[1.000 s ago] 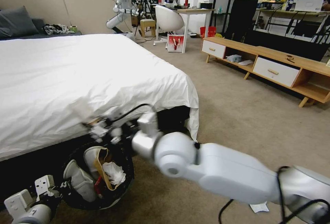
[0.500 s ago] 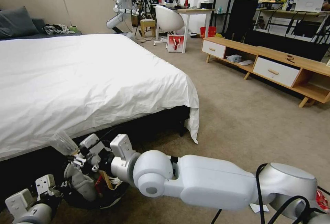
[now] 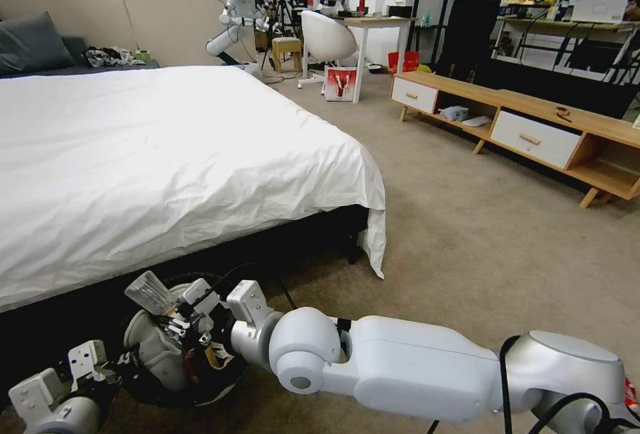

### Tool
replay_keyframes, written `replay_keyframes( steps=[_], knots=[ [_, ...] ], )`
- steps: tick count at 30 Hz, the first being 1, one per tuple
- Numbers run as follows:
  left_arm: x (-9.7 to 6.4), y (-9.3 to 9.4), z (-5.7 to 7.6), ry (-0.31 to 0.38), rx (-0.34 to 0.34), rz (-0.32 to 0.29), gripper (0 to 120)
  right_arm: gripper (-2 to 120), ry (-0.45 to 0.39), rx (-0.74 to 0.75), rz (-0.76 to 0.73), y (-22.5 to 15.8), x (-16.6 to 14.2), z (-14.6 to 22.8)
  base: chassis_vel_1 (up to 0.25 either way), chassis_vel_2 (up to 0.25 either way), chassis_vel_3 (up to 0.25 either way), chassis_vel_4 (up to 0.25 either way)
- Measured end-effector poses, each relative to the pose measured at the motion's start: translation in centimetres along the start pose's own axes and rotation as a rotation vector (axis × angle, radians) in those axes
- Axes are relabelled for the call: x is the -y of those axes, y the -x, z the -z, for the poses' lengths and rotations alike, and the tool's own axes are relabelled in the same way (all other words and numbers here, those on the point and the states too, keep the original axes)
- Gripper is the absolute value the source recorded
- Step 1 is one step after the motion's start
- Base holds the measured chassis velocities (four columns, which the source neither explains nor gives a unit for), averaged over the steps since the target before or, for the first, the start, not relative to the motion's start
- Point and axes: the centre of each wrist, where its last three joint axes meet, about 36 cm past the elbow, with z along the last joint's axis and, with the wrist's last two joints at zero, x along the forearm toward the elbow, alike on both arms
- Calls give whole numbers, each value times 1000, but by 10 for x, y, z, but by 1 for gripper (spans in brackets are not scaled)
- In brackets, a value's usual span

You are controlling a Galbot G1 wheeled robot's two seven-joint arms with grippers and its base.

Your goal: Pick up the trash bin and place the garbage on the floor into it.

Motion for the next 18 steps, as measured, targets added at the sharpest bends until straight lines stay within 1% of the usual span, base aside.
replay_keyframes(
  steps=[7,12,18],
  knots=[
    [0,-1,-2,-4,-5,1,3,26,2,-13,-14,6,3,-16,0,0,0,0],
    [0,-1,-3,-8,-7,-1,3,26,9,-29,-26,16,8,-35,0,0,0,0],
    [-1,1,-3,-10,-9,0,3,26,14,-48,-37,25,14,-50,0,0,0,0]
  ],
)
